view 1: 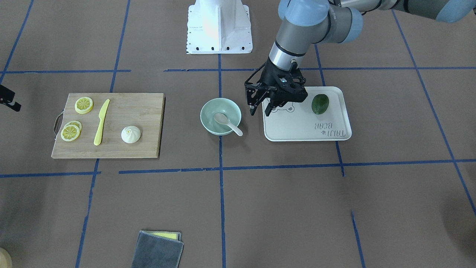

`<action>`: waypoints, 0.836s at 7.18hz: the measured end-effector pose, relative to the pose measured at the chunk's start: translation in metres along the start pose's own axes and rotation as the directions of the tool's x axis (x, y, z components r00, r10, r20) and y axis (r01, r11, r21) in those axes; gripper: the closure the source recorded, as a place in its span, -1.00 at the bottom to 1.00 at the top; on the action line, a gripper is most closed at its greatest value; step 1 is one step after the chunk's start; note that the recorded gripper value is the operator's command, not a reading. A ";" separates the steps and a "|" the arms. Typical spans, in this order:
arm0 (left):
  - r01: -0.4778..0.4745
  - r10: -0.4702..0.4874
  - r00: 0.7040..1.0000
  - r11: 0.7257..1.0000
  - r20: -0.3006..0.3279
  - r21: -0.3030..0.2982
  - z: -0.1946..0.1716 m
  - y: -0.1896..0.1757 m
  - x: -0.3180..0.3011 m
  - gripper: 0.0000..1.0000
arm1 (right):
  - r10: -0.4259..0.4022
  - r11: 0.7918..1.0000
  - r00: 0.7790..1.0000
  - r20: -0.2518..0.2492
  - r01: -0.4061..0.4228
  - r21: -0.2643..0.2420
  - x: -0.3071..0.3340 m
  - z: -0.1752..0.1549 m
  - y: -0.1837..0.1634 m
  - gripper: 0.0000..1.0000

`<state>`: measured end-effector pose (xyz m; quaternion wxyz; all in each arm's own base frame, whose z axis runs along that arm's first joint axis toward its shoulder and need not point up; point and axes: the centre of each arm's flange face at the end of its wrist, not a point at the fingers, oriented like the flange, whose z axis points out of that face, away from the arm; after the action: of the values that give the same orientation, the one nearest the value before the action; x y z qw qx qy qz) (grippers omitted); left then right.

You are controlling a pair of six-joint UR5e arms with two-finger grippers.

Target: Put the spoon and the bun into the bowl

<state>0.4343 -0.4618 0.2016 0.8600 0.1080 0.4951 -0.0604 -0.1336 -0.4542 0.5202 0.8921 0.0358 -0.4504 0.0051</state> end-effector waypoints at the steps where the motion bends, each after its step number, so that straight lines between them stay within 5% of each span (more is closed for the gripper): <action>1: -0.047 0.047 0.999 0.999 0.006 0.002 -0.009 -0.003 -0.019 -0.08 | 0.005 1.000 1.000 0.020 -0.005 0.004 -0.042 0.021 0.004 -1.00; 3: -0.067 0.067 0.998 0.998 0.023 0.001 -0.013 -0.002 -0.039 -0.10 | 0.028 1.000 0.999 0.019 -0.028 0.000 -0.139 0.070 0.009 -0.99; 6: -0.067 0.067 0.997 0.998 0.034 -0.001 -0.010 0.000 -0.045 -0.13 | 0.068 0.998 0.995 -0.077 -0.067 0.006 -0.244 0.118 -0.008 -0.99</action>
<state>0.4038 -0.4595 0.2358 0.8699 0.1233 0.4764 -0.0333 -0.3728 -0.4647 0.3934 0.9081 0.0218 -0.4166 0.0374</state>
